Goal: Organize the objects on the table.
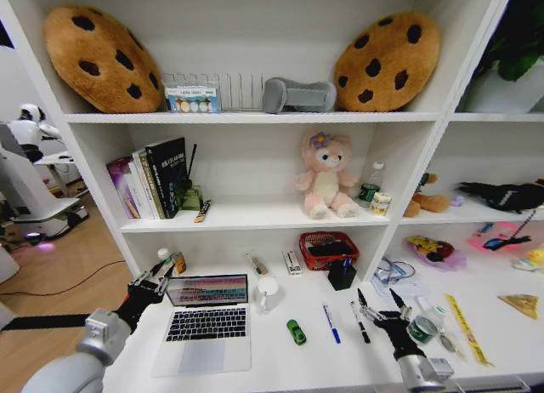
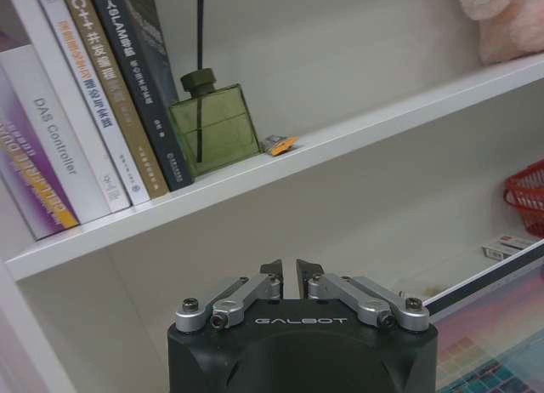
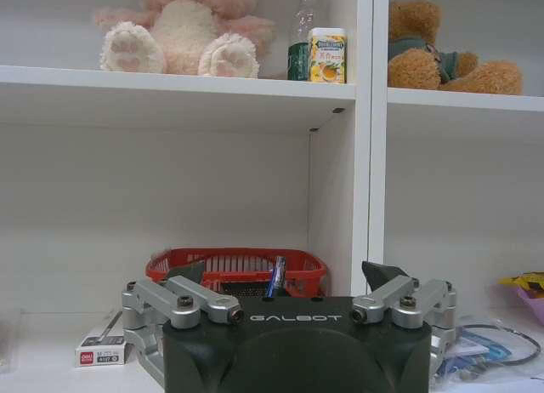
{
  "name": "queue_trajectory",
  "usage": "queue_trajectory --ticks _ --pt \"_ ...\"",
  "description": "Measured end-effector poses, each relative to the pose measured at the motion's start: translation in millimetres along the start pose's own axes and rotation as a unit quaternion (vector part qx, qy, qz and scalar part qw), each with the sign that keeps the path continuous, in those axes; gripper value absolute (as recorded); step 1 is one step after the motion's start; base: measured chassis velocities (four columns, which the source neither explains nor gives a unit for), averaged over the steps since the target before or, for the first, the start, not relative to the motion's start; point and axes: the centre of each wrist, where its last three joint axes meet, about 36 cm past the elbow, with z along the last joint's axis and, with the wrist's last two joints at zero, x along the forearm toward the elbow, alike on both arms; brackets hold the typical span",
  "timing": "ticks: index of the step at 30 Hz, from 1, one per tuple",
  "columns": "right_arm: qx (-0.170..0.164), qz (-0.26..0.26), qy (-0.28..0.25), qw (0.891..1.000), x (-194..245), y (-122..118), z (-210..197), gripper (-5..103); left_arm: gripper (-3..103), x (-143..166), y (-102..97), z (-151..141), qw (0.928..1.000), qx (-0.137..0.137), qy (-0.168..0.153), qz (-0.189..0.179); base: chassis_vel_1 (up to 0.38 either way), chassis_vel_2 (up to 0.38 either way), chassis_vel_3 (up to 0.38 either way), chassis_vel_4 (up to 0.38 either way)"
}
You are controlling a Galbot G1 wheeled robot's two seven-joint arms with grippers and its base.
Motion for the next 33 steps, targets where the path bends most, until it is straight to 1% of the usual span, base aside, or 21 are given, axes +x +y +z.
queue_trajectory --ticks 1,2,3,4,5,7,10,13,15,17,18,20,21,23,24,26,27,29,33 --pt "0.000 0.000 0.000 1.000 0.0 0.0 0.0 100 11 0.0 0.0 0.0 1.0000 0.000 0.000 0.000 0.000 0.000 0.000 0.000" --pt "-0.001 0.001 0.001 1.000 1.2 1.1 1.6 100 11 -5.1 3.2 -4.9 0.9999 -0.009 0.001 0.013 0.000 0.000 0.000 0.000" --pt "-0.003 0.003 0.001 1.000 2.3 2.2 3.4 100 6 -10.5 5.9 -9.4 0.9994 -0.023 0.002 0.025 0.000 0.000 0.000 0.000" --pt "-0.003 0.003 0.001 1.000 2.3 2.2 3.4 100 6 -10.5 5.9 -9.4 0.9994 -0.023 0.002 0.025 0.000 0.000 0.000 0.000" --pt "-0.004 0.004 0.002 1.000 2.9 2.9 4.8 100 2 -14.3 7.3 -12.3 0.9987 -0.034 0.004 0.037 0.000 0.000 0.000 0.000" --pt "-0.008 0.004 0.003 1.000 0.8 4.9 7.8 100 0 -21.5 9.6 -15.9 0.9962 -0.058 0.014 0.063 0.000 0.000 0.000 0.000" --pt "-0.009 0.005 0.004 1.000 0.9 5.1 9.1 100 0 -23.7 10.9 -15.7 0.9955 -0.063 0.018 0.069 0.000 0.000 0.000 0.000" --pt "-0.009 0.008 0.007 1.000 4.3 3.3 16.4 100 0 -32.5 16.4 -13.8 0.9925 -0.072 0.046 0.088 0.000 0.000 0.000 0.000" --pt "-0.009 0.009 0.008 1.000 5.3 3.4 17.7 100 0 -35.1 19.0 -13.5 0.9918 -0.076 0.050 0.090 0.000 0.000 0.000 0.000" --pt "-0.014 0.013 0.010 1.000 8.2 6.3 21.5 100 0 -45.2 27.9 -17.1 0.9891 -0.087 0.063 0.101 0.000 0.000 0.000 0.000" --pt "-0.014 0.013 0.010 1.000 8.2 6.3 21.5 100 0 -45.2 27.9 -17.1 0.9891 -0.087 0.063 0.101 0.000 0.000 0.000 0.000" --pt "-0.018 0.015 0.013 1.000 10.0 9.9 24.4 100 0 -55.6 34.2 -27.5 0.9858 -0.102 0.067 0.115 0.000 0.000 0.000 0.000" --pt "-0.018 0.015 0.013 1.000 10.0 9.9 24.4 100 0 -55.6 34.2 -27.5 0.9858 -0.102 0.067 0.115 0.000 0.000 0.000 0.000" --pt "-0.022 0.017 0.015 1.000 10.2 13.1 28.5 100 0 -66.9 39.4 -37.2 0.9805 -0.126 0.072 0.133 0.000 0.000 0.000 0.000" --pt "-0.022 0.017 0.015 1.000 10.2 13.1 28.5 100 0 -66.9 39.4 -37.2 0.9805 -0.126 0.072 0.133 0.000 0.000 0.000 0.000" --pt "-0.023 0.019 0.014 0.999 9.7 12.8 29.7 100 0 -72.7 41.5 -37.4 0.9758 -0.143 0.079 0.145 0.000 0.000 0.000 0.000" --pt "-0.023 0.019 0.014 0.999 9.7 12.8 29.7 100 0 -72.7 41.5 -37.4 0.9758 -0.143 0.079 0.145 0.000 0.000 0.000 0.000" --pt "-0.022 0.022 0.013 0.999 9.5 9.7 30.0 100 0 -74.5 41.5 -32.9 0.9716 -0.155 0.087 0.156 0.000 0.000 0.000 0.000" --pt "-0.022 0.026 0.013 0.999 8.6 9.7 31.1 100 0 -72.6 37.8 -28.0 0.9691 -0.154 0.096 0.166 0.000 0.000 0.000 0.000"
